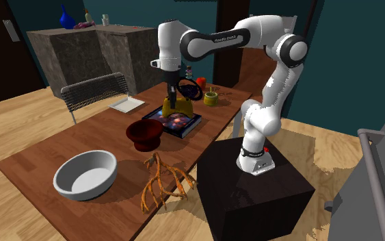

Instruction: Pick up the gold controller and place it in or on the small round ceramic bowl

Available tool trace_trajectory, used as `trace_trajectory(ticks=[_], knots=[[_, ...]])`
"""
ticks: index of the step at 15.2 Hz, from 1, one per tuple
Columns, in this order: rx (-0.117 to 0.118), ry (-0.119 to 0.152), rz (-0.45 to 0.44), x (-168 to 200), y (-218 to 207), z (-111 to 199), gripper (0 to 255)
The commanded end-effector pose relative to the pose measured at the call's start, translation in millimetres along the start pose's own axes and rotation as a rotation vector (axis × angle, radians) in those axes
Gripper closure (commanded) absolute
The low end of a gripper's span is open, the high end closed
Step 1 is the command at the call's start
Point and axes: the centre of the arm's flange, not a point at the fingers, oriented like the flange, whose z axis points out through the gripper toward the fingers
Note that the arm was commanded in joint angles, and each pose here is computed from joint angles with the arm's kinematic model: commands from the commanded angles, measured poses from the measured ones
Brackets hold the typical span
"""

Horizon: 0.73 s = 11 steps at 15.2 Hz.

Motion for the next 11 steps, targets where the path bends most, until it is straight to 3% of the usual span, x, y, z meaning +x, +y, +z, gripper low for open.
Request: trace_trajectory(ticks=[1,11], knots=[[0.0,0.0,0.0,24,4,-2,255],[0.0,0.0,0.0,154,24,-10,255]])
